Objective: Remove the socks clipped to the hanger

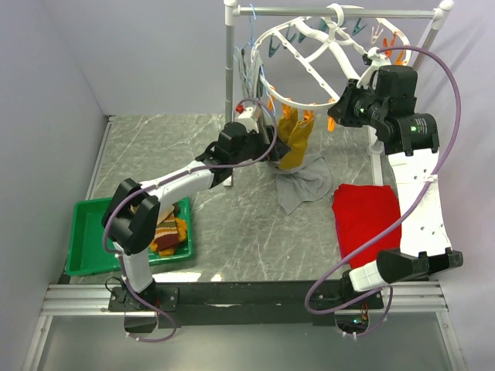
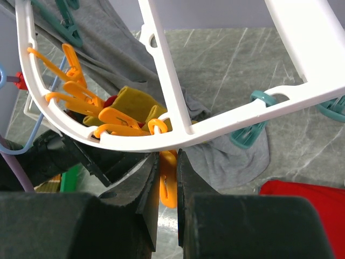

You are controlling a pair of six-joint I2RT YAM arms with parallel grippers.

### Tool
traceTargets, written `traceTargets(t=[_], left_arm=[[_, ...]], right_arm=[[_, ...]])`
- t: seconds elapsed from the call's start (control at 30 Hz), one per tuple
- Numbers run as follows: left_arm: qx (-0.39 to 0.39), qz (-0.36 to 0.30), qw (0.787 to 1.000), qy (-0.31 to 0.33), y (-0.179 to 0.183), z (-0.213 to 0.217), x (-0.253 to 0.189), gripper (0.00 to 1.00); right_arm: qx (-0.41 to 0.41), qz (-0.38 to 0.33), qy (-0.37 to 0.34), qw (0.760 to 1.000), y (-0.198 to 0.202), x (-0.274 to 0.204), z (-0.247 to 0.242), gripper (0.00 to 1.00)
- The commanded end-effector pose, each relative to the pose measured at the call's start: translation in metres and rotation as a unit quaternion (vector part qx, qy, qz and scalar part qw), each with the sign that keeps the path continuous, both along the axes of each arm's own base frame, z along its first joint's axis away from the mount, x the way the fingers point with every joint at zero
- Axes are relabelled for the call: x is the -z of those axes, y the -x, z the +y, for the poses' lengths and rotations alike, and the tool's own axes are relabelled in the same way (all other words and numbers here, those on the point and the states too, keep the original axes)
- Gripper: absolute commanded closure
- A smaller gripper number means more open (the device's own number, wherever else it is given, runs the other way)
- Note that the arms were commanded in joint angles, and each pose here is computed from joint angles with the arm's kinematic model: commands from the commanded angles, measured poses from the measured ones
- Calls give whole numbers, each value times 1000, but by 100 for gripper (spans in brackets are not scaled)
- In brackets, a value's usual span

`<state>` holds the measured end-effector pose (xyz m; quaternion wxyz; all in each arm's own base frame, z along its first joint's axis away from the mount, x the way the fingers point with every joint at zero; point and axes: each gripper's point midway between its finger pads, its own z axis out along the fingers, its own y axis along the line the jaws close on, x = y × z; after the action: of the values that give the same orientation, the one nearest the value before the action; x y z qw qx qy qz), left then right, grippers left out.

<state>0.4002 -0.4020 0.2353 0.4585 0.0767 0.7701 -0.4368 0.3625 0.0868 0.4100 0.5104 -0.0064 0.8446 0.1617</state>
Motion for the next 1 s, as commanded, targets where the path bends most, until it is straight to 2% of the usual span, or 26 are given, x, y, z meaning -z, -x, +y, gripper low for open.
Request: traceTargets(t=[0.0, 0.17, 0.43, 0.5, 0.6, 0.63, 0.7, 0.77, 0.87, 0.97], left_arm=[[58, -53, 997, 9, 21, -12, -27, 4], [123, -45, 991, 26, 34, -31, -22, 1], [116, -28, 993, 23, 34, -48, -15, 8], [121, -26, 992, 30, 37, -51, -17, 11], [129, -20, 991, 31, 41, -57, -15, 22], [116, -15, 993, 27, 38, -56, -12, 27], [94, 5, 995, 25, 36, -54, -11, 29], [58, 38, 997, 16, 33, -45, -1, 23], [67, 27, 997, 21, 42, -40, -6, 16], [76, 28, 997, 12, 45, -39, -7, 23]], right_arm=[[-1, -22, -5, 1000, 12, -17, -3, 91], [-1, -19, -5, 1000, 10, -14, -2, 91], [1, -19, -2, 1000, 12, -13, -4, 91], [-1, -19, -5, 1000, 13, -14, -3, 91], [-1, -16, -6, 1000, 13, -12, -2, 87], [-1, -16, -6, 1000, 13, -11, -2, 87], [0, -16, -5, 1000, 13, -11, -3, 87], [2, -17, -4, 1000, 12, -12, -4, 87], [-2, -14, -6, 1000, 12, -12, -2, 87], [-2, -16, -7, 1000, 13, -12, -2, 86]])
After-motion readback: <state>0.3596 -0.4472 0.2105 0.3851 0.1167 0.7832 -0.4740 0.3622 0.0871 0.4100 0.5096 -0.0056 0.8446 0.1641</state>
